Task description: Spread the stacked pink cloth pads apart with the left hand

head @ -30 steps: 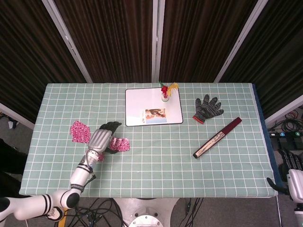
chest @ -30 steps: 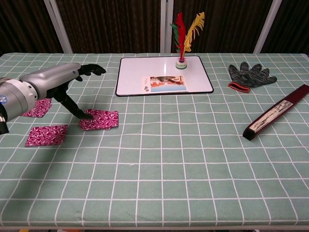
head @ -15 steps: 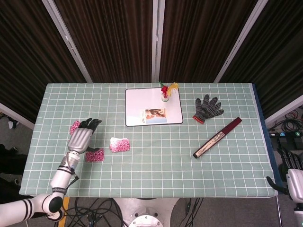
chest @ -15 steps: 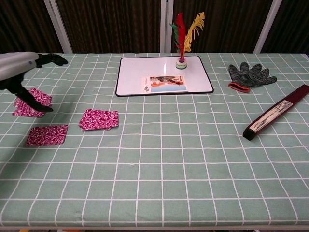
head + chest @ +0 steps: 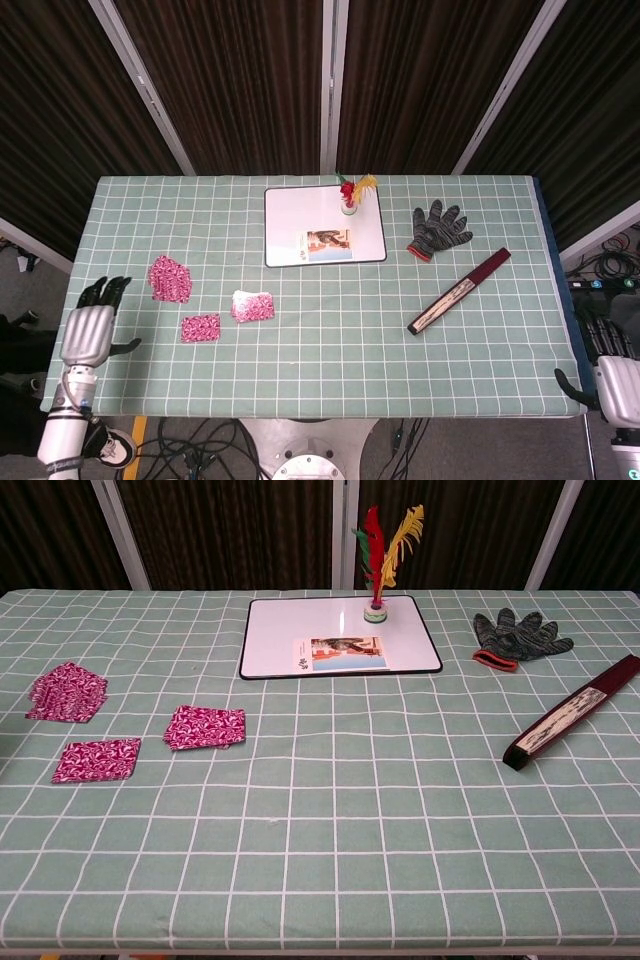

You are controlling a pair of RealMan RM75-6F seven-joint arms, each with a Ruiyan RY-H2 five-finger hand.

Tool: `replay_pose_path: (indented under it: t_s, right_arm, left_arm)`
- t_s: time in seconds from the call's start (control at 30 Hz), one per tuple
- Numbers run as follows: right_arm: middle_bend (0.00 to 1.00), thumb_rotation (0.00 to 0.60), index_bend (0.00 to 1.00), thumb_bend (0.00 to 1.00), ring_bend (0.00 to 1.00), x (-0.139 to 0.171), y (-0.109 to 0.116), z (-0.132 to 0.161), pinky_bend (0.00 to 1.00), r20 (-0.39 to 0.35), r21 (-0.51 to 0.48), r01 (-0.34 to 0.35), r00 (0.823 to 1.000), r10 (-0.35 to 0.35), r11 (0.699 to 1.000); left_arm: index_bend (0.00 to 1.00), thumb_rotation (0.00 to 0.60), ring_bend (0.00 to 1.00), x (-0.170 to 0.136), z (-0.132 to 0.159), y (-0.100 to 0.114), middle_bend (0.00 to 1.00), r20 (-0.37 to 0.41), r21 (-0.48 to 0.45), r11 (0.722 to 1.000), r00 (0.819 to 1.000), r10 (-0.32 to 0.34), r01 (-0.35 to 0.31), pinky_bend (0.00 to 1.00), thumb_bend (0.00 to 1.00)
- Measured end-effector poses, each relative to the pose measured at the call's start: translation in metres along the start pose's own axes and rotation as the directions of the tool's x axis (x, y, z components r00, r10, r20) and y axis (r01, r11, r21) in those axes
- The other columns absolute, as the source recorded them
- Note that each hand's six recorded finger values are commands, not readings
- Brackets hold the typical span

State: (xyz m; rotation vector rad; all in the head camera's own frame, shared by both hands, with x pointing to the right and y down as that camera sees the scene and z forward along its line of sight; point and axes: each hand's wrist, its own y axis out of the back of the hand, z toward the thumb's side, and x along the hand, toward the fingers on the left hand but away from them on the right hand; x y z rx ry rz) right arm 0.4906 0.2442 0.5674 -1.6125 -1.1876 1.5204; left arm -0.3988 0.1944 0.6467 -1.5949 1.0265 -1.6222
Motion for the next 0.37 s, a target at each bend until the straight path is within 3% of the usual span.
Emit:
replay_pose_path:
  t_s: [0.2,0.37]
  right_arm:
    - [0.00,0.600,0.00,0.21,0.00,-0.001,-0.003,0.000,0.00,-0.008,0.001,0.003,1.000,-0.003,1.000]
    - [0.00,0.600,0.00,0.21,0.00,0.000,-0.005,-0.001,0.00,-0.012,0.020,0.017,1.000,-0.016,1.000]
  left_arm:
    - [0.09,0.600,0.02,-0.041,-0.026,0.002,0.11,-0.074,-0.002,0.997,0.994,0.075,-0.076,0.11,0.00]
    - [0.10,0.600,0.02,-0.061,-0.035,-0.004,0.14,-0.054,-0.064,0.992,0.993,0.109,-0.112,0.11,0.00]
